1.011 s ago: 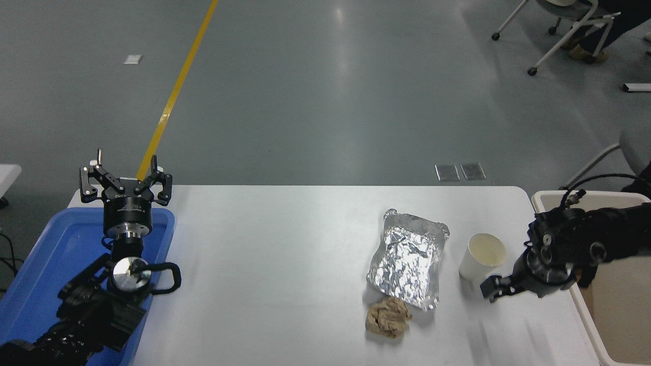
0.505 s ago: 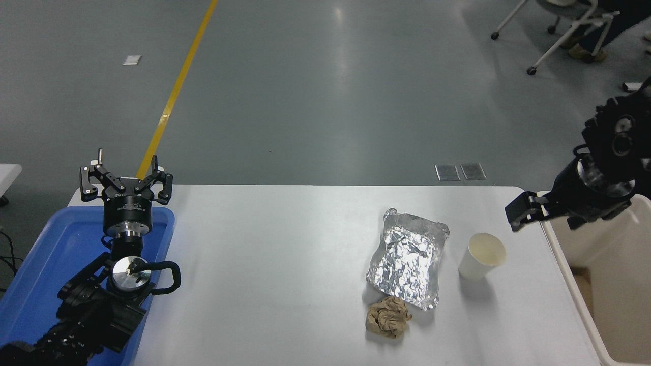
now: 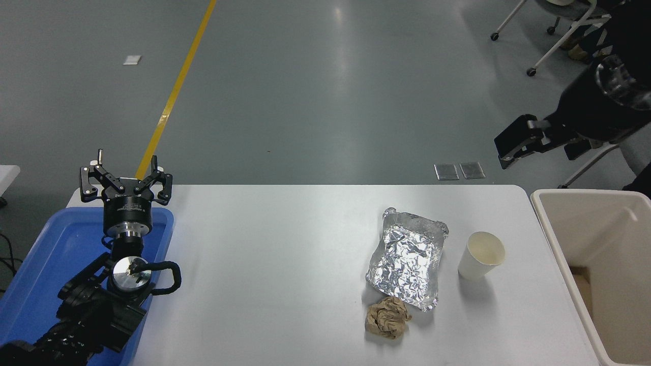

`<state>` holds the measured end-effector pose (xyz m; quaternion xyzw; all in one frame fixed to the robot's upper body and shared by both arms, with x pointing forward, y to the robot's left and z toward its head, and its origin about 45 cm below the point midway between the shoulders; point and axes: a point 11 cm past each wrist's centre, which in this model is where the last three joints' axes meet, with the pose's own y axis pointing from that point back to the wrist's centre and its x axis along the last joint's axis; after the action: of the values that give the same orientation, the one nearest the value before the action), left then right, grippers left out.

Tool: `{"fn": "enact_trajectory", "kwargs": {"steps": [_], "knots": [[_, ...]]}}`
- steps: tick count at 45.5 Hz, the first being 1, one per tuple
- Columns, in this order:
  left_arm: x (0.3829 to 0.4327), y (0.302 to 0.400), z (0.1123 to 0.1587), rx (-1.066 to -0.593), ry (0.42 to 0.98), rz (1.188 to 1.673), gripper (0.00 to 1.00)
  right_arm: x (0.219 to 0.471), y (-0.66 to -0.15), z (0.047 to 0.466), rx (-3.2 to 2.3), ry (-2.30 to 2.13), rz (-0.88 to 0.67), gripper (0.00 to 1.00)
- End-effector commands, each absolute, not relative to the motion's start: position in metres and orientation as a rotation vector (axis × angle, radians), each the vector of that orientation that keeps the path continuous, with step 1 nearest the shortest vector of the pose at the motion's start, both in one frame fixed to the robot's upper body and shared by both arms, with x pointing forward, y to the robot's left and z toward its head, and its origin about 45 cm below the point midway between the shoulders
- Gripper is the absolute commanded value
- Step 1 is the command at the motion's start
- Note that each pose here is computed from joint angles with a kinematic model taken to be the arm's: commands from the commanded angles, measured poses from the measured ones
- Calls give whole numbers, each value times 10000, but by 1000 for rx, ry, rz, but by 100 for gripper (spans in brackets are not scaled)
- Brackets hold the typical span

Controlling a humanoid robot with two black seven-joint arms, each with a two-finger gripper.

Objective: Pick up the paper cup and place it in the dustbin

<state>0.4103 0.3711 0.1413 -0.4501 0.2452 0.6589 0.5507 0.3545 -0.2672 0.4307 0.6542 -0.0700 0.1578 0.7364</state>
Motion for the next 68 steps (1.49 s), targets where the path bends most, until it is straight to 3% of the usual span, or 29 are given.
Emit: {"fn": "enact_trajectory", "kwargs": {"steps": [1,12,31,49,58,64,68], "knots": [[4105,3709,1416,-1064,580,1557,99,3696,-2778,3967,1403,-175,329,100],[4105,3709,1416,-1064,580,1557,99,3994,-3166,3207,1376,-282,295,100],[4105,3709,1416,-1064,580,1557,99,3751,-3467,1884,1354,-196,258,100],[4105,3709,1416,-1064,580,1557,99,3712,-3521,1497,1371,-264,257,100],[4105,3709,1416,-1064,580,1557,99,3649,-3521,1351,1386,-283,239,86],[4105,3709,1416,-1064,580,1557,99,3606,-3451,1273,1418,-294,215,86],[4105,3709,1416,-1064,580,1557,99,3597,-3366,1222,1451,-312,210,73]]}}
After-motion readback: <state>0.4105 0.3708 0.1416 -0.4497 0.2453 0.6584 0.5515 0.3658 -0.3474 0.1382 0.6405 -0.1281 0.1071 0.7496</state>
